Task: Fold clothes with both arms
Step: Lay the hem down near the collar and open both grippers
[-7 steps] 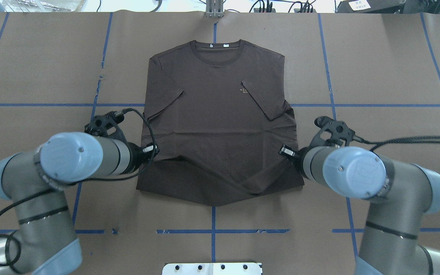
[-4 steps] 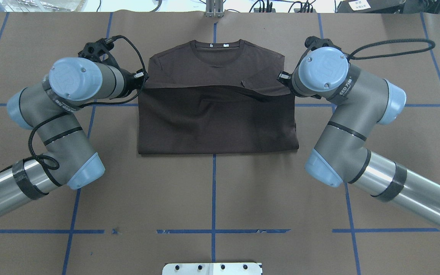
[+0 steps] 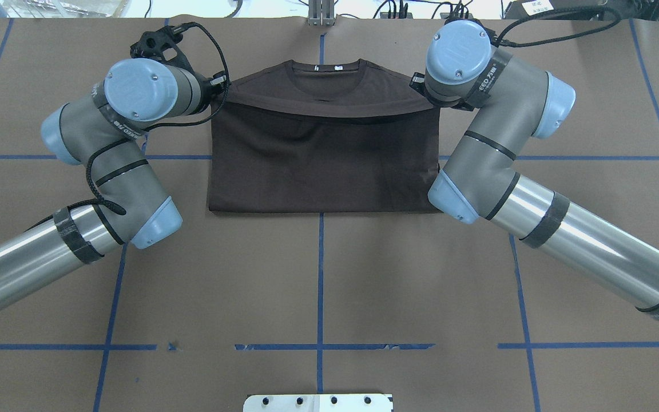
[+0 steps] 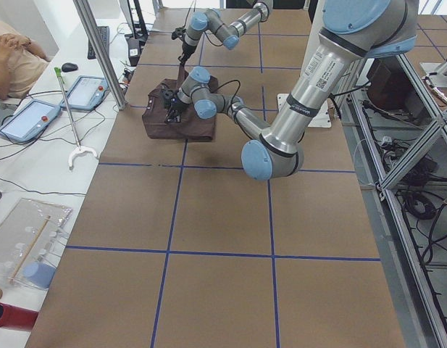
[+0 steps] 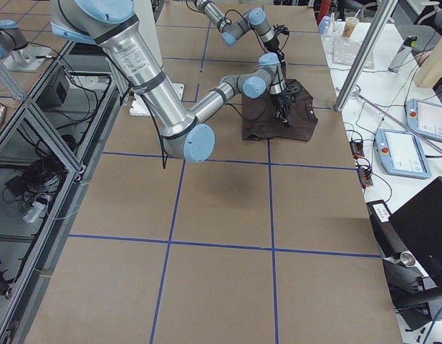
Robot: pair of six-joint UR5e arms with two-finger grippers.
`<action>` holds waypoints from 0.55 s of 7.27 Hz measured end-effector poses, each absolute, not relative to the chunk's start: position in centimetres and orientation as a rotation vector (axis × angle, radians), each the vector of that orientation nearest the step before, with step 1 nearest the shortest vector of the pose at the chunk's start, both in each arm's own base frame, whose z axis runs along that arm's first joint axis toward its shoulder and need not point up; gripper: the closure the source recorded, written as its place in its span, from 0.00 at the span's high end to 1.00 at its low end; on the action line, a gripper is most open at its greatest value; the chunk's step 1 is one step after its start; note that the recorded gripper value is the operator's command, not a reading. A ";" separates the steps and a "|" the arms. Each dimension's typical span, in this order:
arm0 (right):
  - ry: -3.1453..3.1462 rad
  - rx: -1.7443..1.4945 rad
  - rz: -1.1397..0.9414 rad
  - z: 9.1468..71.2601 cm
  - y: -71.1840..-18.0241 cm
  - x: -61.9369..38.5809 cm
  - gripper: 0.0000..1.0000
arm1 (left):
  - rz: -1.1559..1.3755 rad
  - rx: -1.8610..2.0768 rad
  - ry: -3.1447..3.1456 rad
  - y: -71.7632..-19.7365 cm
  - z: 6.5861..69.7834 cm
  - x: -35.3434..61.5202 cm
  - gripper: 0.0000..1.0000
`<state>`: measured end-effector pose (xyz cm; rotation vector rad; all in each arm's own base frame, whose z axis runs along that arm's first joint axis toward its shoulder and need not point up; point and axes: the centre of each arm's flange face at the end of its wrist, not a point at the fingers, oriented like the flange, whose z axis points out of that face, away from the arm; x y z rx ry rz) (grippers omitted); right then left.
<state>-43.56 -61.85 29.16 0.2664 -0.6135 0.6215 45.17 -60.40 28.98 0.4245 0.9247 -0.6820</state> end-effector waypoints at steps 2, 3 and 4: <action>-0.597 0.282 0.604 29.7 -64.5 -43.7 0.00 | -0.683 0.463 0.932 -62.4 29.3 45.2 0.00; -0.605 0.289 0.602 30.2 -65.5 -44.3 0.00 | -0.676 0.477 0.929 -62.9 29.4 45.3 0.00; -0.608 0.292 0.602 30.8 -66.4 -44.8 0.00 | -0.673 0.491 0.929 -63.4 29.7 45.6 0.00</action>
